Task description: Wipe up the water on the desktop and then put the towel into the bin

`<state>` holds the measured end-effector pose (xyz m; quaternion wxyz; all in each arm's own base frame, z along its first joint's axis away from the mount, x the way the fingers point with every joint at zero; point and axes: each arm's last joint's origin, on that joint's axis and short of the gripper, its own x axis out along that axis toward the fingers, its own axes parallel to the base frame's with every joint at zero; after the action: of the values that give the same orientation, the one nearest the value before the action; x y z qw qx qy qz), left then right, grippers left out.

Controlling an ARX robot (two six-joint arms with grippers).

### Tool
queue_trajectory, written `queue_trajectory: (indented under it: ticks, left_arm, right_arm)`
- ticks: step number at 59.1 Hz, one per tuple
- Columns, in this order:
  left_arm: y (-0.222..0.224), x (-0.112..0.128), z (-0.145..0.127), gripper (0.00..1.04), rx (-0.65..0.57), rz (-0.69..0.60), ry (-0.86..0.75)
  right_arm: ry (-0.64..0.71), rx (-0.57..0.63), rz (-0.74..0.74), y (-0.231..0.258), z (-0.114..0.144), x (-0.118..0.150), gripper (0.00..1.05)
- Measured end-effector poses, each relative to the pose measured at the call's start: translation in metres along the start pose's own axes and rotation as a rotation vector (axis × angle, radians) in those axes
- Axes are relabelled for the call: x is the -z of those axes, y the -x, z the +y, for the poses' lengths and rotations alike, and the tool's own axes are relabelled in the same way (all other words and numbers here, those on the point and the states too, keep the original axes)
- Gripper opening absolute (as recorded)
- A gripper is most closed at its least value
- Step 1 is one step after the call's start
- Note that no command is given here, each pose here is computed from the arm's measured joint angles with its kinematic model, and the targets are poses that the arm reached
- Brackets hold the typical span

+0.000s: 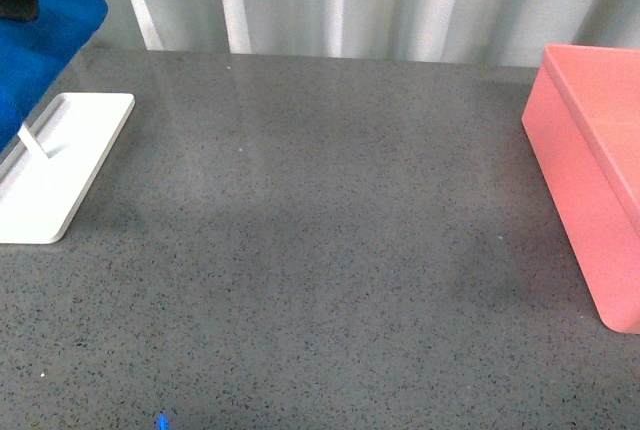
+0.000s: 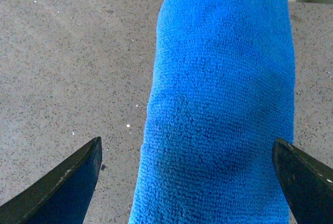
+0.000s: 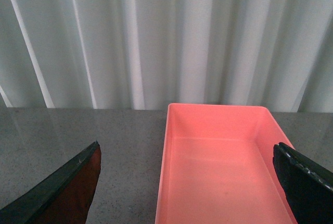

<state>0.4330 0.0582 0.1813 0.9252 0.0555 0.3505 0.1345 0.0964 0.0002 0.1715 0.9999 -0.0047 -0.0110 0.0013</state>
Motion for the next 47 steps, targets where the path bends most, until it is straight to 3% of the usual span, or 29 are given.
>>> queue_trajectory:
  ticks: [17, 20, 47]
  left_arm:
    - [-0.0070, 0.0093, -0.0084, 0.98, 0.040, 0.029, -0.009]
    - [-0.0073, 0.0095, -0.0081, 0.94, 0.038, 0.028, -0.010]
    - [-0.0076, 0.0089, -0.0076, 0.20, 0.025, 0.016, -0.007]
  right_arm:
    - [0.000, 0.000, 0.000, 0.0000, 0.0000, 0.0000, 0.98]
    - [0.000, 0.000, 0.000, 0.0000, 0.0000, 0.0000, 0.98]
    - [0.000, 0.000, 0.000, 0.0000, 0.0000, 0.0000, 0.98]
